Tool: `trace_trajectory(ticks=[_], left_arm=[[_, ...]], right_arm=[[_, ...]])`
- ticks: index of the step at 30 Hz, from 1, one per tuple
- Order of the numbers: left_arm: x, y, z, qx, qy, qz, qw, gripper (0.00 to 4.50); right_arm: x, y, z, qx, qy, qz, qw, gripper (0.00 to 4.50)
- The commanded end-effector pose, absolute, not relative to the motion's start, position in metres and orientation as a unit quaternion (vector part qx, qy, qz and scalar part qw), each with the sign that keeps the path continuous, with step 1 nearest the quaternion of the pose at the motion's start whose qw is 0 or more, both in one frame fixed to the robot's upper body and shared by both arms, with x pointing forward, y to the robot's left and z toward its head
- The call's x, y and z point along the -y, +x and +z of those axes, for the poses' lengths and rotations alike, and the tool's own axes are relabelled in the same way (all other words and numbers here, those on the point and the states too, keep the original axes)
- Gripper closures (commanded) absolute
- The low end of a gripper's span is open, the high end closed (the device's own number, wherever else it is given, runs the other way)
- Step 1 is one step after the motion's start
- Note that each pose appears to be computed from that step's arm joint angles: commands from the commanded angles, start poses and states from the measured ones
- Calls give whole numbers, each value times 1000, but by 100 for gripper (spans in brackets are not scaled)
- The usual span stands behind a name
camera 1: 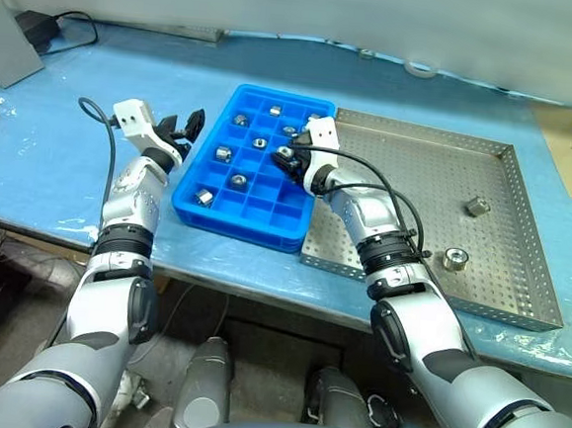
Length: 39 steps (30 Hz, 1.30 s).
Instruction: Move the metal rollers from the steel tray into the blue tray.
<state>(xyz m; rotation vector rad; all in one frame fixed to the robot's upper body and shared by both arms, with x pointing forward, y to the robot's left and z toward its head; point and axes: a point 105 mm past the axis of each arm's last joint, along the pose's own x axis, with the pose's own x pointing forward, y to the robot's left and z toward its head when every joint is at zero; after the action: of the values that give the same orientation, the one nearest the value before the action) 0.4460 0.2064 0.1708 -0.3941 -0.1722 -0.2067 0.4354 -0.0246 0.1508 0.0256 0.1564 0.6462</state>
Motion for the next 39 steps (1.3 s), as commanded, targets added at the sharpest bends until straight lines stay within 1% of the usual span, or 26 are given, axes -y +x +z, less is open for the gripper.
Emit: trace_trajectory(ticks=[1,3,4,5,6,8,9,10,12,17,21,24,27,31,34,36,38,39], left_arm=[[-203,444,182,103,-189,-115,970,70],[-200,445,182,101,-191,-120,969,70],[-199,445,182,100,-192,-122,969,70],[-197,446,182,99,-194,-123,968,70],[-195,447,182,97,-196,-126,968,70],[-191,448,181,94,-199,-130,967,70],[-187,449,181,92,-199,-135,966,70],[-184,449,180,91,-199,-140,966,70],[-178,450,179,87,-200,-148,965,70],[-170,452,179,85,-206,-160,962,70],[-167,452,177,83,-207,-163,961,70],[-166,451,176,83,-207,-164,961,70],[-166,450,176,84,-207,-165,961,70],[-167,449,177,86,-204,-165,961,70],[-169,449,177,87,-204,-163,961,70],[-169,449,177,87,-204,-163,961,70],[-168,448,177,88,-203,-164,961,70],[-168,448,177,88,-203,-165,961,70]], right_arm=[[21,437,182,-24,32,325,945,89],[30,439,194,-1,66,308,949,27],[35,440,198,6,80,298,951,27],[46,444,203,18,97,271,957,27],[70,454,208,31,116,201,972,27],[107,463,212,46,132,94,986,27],[142,468,209,40,99,-17,994,27],[171,468,208,34,69,-111,991,27],[216,462,209,29,54,-238,969,27],[274,445,204,-5,75,-382,921,27],[306,432,191,-47,94,-446,889,27],[322,424,180,-72,108,-474,871,27],[339,416,175,-86,99,-499,856,27],[340,415,158,-119,136,-493,851,27],[330,416,143,-150,165,-484,846,27],[320,414,123,-192,203,-475,834,27],[311,417,115,-205,232,-458,833,27],[309,417,112,-210,239,-456,831,45]])
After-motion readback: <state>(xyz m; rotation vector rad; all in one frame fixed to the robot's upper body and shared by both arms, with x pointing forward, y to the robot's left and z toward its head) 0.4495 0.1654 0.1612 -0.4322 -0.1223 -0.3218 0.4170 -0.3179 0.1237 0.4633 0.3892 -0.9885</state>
